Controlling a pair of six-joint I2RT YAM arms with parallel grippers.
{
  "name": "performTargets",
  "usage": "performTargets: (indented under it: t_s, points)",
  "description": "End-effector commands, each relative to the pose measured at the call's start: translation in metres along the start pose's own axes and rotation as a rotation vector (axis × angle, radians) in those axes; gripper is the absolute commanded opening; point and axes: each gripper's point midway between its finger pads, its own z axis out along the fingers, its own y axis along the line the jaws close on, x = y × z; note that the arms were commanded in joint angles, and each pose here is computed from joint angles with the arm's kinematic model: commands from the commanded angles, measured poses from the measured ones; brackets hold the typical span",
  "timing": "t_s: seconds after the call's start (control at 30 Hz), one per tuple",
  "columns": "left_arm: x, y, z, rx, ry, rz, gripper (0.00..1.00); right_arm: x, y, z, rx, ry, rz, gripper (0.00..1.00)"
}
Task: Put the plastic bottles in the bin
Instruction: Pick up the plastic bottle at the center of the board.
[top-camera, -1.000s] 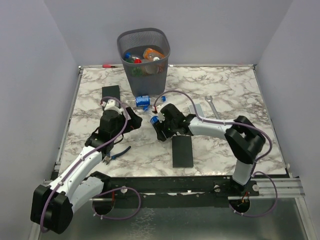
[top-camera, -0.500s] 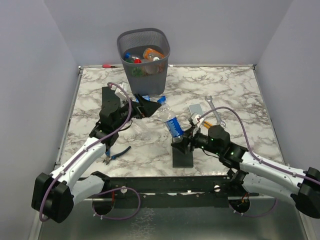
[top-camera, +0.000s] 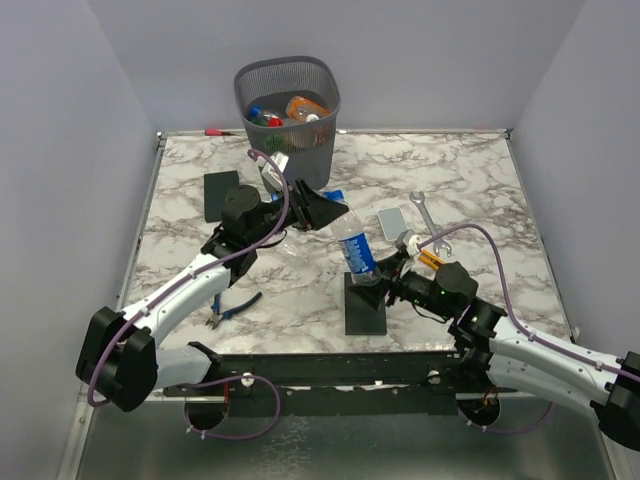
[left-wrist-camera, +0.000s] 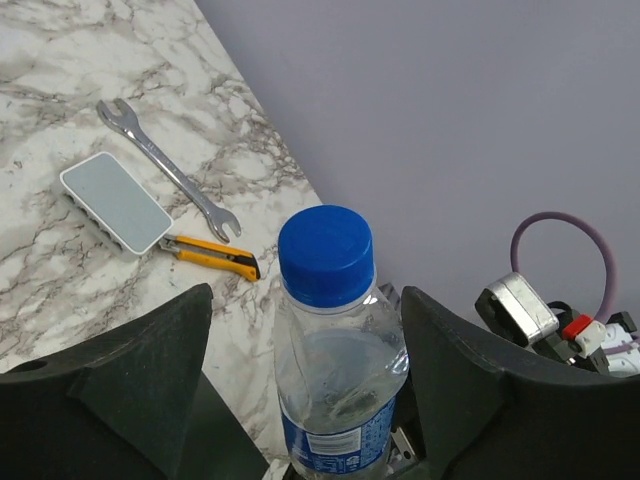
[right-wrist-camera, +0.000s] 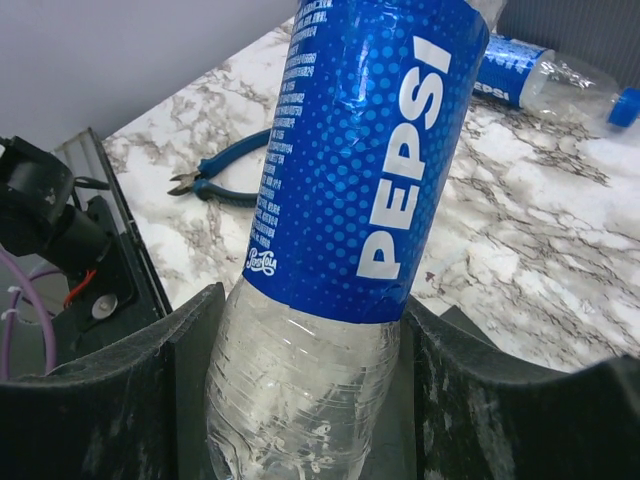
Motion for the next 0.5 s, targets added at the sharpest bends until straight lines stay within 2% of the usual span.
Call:
performTargets:
  t_s: [0.0,0.13,0.33,0.37,0.4,0.43,0.47]
  points:
    - [0.0022,-0.0133,0.0085,0.048,0.035,-0.002,0.74,-0.0104,0.0034,0.0005,-0.010,-0.042,-0.015,0.45]
    - [0.0029,-0.0165,0.0138,0.056,0.042,0.000,0.63,-0.0077,0.0024,0.0003,-0.006,-0.022,-0.030,0.45]
    - [0.0046,-0.0204,0.0162,0.065,0.047,0.007,0.32,-0.0029,0.0028,-0.0014,-0.009,0.002,-0.032,0.45]
    - [0.0035,-0.0214,0.0164,0.067,0.044,0.011,0.30,-0.0026,0.0032,-0.0016,-0.010,0.005,-0.031,0.45]
    - [0.0031,-0.0219,0.0166,0.068,0.043,0.012,0.30,-0.0023,0.0033,-0.0018,-0.011,0.008,-0.032,0.45]
    - [0.0026,-0.0231,0.0169,0.071,0.043,0.013,0.36,-0.0023,0.0035,-0.0019,-0.012,0.010,-0.032,0.45]
    - [0.0021,-0.0231,0.0172,0.070,0.042,0.011,0.50,-0.0025,0.0037,-0.0021,-0.012,0.011,-0.032,0.45]
